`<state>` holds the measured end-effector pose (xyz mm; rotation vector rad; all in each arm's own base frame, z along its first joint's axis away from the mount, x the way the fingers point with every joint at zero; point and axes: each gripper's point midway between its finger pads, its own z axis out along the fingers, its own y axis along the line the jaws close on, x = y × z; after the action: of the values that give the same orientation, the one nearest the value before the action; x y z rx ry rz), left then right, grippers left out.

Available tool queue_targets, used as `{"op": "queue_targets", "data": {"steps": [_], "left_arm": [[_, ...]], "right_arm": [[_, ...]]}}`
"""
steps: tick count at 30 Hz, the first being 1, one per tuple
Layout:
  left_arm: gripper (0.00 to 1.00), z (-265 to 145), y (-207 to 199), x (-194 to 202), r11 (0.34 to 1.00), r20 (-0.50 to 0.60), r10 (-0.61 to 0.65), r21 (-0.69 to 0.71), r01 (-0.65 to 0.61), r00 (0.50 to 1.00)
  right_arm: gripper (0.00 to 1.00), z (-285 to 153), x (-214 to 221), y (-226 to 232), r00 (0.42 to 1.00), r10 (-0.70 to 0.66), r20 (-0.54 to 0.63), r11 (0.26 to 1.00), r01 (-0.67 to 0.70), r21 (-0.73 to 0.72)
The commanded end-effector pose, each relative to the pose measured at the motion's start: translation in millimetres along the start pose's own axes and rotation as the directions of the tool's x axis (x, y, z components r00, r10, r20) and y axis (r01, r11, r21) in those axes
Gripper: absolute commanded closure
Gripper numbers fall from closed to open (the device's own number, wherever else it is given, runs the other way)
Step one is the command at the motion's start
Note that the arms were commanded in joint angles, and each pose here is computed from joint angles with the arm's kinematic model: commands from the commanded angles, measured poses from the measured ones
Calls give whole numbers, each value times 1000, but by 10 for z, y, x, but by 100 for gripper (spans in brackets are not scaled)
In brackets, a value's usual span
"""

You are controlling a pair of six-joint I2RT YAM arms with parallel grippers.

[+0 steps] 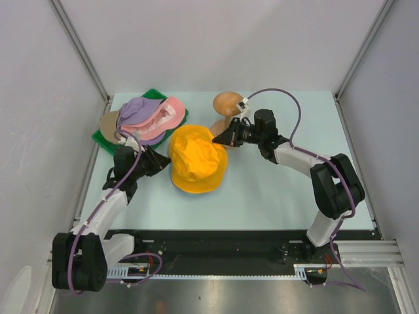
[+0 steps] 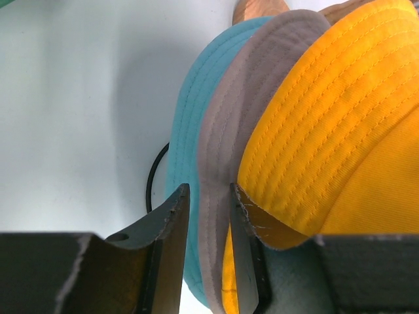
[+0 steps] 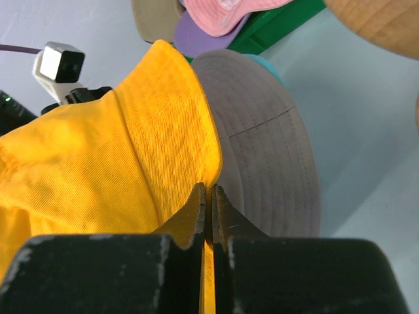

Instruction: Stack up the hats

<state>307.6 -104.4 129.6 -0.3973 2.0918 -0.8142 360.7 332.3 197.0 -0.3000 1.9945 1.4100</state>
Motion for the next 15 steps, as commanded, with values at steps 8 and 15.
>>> {"op": "queue_targets", "data": {"steps": [8, 15], "left_arm": [[67, 46, -142, -136, 998, 45, 17, 68, -20, 999], [68, 102, -109, -10, 999, 14, 24, 49, -24, 1000]], "right_arm": [[100, 82, 258, -546, 998, 20, -61, 976, -6, 218], [100, 82, 403, -705, 995, 18, -95, 959, 10, 284]]}}
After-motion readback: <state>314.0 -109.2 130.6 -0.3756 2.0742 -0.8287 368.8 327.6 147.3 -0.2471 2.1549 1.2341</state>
